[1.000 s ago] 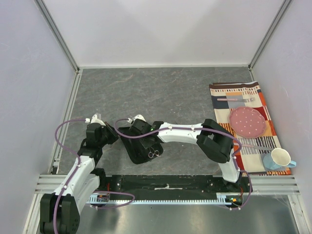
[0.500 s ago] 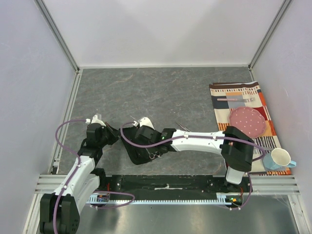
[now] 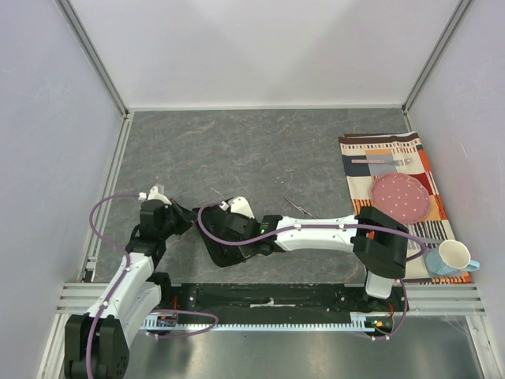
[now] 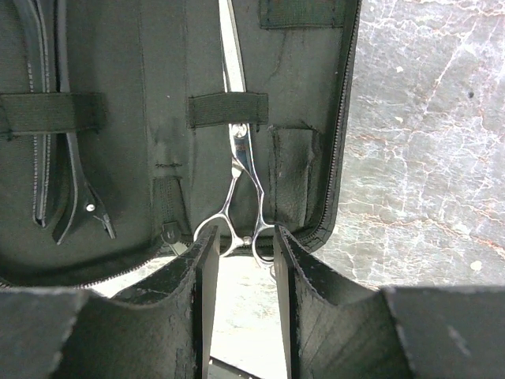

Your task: Sort the hair-cutting tools

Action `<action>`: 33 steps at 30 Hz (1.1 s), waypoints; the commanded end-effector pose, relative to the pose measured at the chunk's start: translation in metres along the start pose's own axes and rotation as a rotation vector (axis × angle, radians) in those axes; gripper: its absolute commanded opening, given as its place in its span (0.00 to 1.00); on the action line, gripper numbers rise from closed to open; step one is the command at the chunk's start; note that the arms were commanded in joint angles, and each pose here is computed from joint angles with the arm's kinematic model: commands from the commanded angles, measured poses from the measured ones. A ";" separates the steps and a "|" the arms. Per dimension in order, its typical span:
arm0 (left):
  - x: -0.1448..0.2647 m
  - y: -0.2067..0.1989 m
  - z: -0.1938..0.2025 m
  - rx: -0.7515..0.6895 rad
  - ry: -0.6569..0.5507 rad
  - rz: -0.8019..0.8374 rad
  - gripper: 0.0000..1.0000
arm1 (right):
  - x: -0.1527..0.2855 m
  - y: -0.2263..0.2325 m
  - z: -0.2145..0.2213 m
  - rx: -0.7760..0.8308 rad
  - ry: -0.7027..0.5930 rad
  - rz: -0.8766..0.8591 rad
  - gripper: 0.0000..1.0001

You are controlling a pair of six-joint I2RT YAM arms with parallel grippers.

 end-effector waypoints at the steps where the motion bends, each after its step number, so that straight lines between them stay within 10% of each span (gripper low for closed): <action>1: 0.002 -0.005 -0.001 -0.005 0.004 0.030 0.02 | -0.010 -0.001 0.008 -0.038 0.004 0.036 0.40; 22: 0.001 -0.006 0.001 -0.002 0.009 0.042 0.02 | -0.025 0.003 0.031 -0.072 0.054 0.032 0.38; 33: 0.002 -0.006 0.003 -0.006 0.020 0.048 0.02 | -0.038 0.010 0.023 -0.063 0.030 0.057 0.19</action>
Point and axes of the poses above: each gripper's point midway between its finger pads, its own x axis back along the fingers, its own y axis along the line the jaws close on, z = x × y, the point moved 6 cm from there along x, back along the fingers, and after that the axes turned 3 degrees about -x, right-handed, at the moved point
